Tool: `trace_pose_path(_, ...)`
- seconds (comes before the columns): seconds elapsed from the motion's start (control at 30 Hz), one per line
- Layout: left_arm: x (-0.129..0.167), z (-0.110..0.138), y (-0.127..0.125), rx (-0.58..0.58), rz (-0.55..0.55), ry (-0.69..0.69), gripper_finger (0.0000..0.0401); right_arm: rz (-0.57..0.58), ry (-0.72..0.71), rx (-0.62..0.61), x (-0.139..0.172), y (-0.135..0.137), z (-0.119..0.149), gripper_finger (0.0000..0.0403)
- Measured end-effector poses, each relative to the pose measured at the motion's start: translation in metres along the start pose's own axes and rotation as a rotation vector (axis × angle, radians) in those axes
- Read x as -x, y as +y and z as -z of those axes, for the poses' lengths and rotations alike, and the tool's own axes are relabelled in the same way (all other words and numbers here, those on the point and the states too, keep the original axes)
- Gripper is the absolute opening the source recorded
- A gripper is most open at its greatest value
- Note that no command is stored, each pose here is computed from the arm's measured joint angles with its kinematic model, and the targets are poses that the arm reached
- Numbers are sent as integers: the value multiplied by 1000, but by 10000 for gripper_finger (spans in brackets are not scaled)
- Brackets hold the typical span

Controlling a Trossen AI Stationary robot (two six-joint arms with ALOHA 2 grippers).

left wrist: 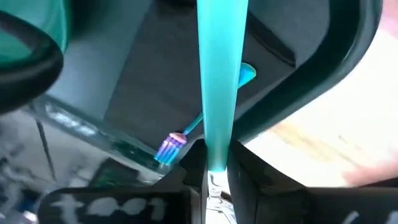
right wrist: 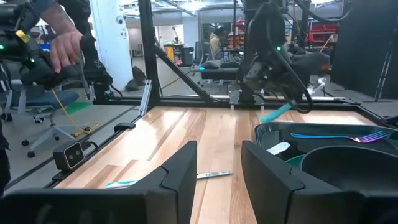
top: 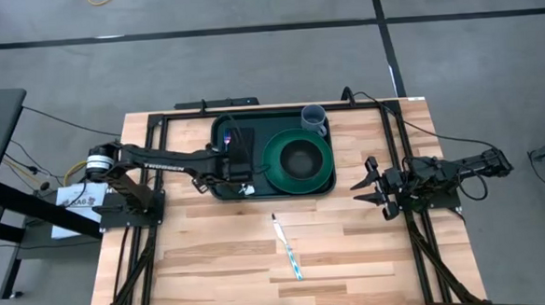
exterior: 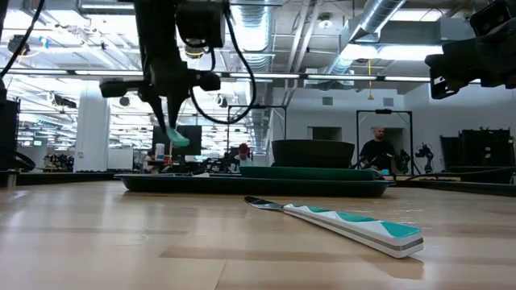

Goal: Set up tray
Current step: Put the blue spoon on the black napkin to the right of the purple fork

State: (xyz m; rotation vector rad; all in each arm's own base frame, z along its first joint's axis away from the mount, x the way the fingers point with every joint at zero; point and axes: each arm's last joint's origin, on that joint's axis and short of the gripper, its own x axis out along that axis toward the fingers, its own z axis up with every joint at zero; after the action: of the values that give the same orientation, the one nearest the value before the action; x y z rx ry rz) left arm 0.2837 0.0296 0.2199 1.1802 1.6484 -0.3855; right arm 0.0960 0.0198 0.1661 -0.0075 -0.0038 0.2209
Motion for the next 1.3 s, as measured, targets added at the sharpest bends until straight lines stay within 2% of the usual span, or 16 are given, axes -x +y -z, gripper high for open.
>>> trace_pose_path(0.17,-21,6,-6,-168,23,47,22,0,0,0,0,0,0,118)
trace_pose_path(0.33,-41,8,-9,-283,-26,133,22,0,0,0,0,0,0,118)
trace_pose_path(0.63,-53,9,6,-416,-139,66,22,0,0,0,0,0,0,118)
trace_pose_path(1.1,-72,38,18,-434,-121,-15,26,0,0,0,0,0,0,118)
trace_pose_path(1.3,-73,36,26,-476,-195,-37,46,0,0,0,0,0,0,118)
